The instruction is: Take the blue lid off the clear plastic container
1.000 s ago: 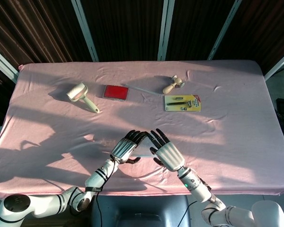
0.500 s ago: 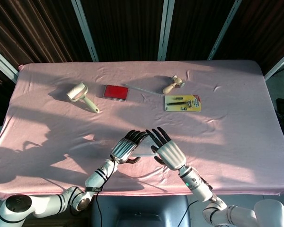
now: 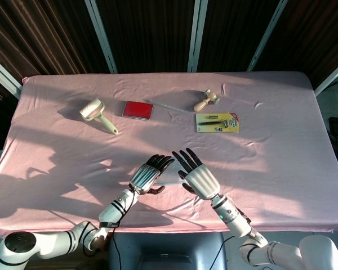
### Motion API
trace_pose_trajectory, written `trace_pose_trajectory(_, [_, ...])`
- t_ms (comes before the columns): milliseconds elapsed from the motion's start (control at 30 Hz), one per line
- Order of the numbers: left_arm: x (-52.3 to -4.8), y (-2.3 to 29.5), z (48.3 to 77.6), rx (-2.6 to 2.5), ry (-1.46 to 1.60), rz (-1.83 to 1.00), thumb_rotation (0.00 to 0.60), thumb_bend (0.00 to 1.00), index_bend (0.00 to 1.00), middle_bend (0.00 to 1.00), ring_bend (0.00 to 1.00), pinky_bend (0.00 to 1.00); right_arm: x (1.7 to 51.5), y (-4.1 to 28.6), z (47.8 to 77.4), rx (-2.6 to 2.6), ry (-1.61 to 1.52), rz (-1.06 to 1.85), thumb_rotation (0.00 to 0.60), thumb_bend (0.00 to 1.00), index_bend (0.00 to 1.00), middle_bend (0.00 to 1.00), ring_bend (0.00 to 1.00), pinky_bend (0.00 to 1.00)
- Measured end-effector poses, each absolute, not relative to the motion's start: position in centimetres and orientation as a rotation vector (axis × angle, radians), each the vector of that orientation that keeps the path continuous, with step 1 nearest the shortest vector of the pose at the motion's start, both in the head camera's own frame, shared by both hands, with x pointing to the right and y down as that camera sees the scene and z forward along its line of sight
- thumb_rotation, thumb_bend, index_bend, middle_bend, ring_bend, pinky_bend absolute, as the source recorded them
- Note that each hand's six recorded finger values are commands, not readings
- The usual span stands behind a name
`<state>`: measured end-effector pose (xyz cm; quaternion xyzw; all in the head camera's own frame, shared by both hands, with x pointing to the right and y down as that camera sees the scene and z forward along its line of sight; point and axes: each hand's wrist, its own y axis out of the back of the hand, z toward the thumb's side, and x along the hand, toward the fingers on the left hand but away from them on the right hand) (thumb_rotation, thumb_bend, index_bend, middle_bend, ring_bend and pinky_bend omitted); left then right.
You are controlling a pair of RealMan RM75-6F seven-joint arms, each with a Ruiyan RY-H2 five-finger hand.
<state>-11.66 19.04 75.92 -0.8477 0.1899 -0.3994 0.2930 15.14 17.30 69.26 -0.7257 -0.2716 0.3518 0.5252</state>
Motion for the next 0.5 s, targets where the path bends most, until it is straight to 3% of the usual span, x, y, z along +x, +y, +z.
trace_pose_trajectory(500, [-11.9, 19.5, 76.2, -2.256, 0.491, -1.065, 0.600, 0.29, 0.00, 0.29, 0.63, 0.53, 14.3, 16.1, 68.8, -1.707, -0.662, 0.820, 0.600, 0.39, 0.70, 0.12, 0.00, 0.00])
